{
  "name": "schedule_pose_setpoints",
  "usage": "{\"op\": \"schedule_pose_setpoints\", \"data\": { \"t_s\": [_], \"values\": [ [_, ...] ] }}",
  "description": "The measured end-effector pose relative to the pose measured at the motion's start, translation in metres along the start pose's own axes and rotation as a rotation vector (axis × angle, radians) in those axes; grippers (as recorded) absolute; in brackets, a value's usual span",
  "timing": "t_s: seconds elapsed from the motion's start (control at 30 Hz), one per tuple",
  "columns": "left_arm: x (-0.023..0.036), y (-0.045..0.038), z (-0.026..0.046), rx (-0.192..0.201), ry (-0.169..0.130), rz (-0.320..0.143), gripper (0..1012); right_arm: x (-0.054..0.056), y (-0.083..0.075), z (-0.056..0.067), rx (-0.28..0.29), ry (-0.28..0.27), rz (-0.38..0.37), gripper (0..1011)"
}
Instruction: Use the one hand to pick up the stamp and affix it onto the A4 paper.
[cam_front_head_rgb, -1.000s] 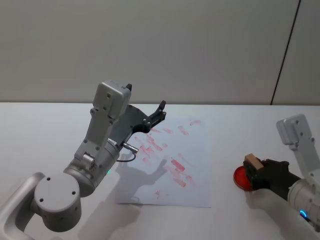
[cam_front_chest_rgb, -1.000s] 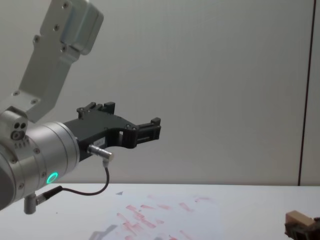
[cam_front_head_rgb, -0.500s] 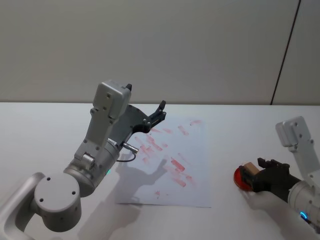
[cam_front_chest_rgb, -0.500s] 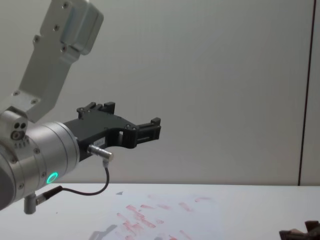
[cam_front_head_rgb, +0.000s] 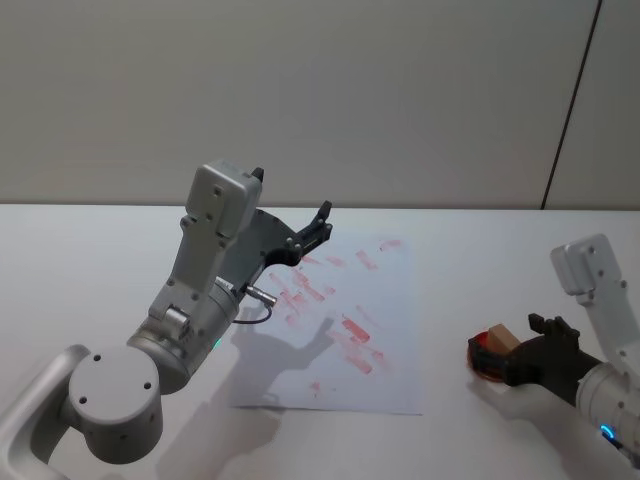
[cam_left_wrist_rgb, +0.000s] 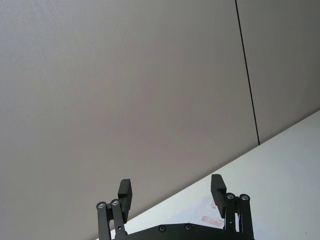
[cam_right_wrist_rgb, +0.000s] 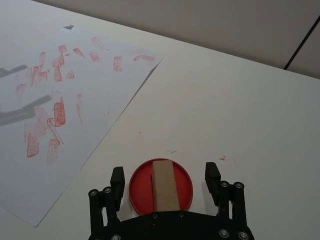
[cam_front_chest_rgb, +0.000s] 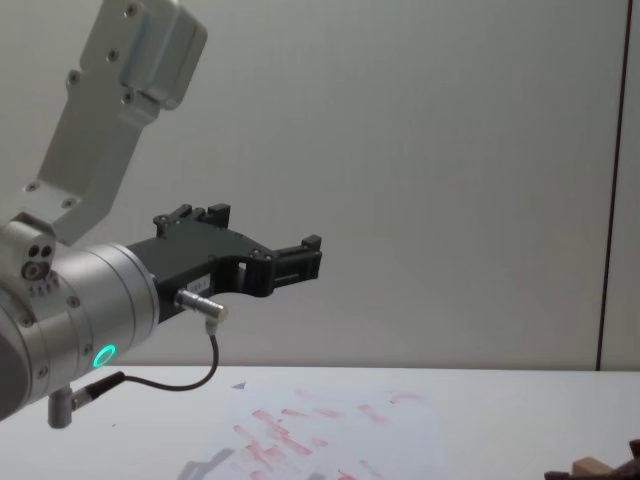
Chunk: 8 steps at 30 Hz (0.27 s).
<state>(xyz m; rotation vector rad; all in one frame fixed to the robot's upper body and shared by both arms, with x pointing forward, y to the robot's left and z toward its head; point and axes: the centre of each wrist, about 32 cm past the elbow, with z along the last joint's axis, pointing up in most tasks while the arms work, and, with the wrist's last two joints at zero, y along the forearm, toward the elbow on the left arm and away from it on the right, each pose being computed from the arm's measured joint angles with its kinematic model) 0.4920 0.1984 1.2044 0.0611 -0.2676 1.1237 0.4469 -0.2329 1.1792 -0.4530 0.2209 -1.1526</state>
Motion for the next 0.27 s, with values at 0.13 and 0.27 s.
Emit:
{"op": "schedule_pose_setpoints", "data": {
  "t_s": [0.13,0.27],
  "values": [
    [0.0,0.0,0.0,0.0,0.0,0.0,1003,0.0,0.0,0.0,-0.001,0.0,0.0,1001],
    [0.0,0.0,0.0,0.0,0.0,0.0,1003,0.0,0.0,0.0,-0.001,0.0,0.0,1001]
  ]
}}
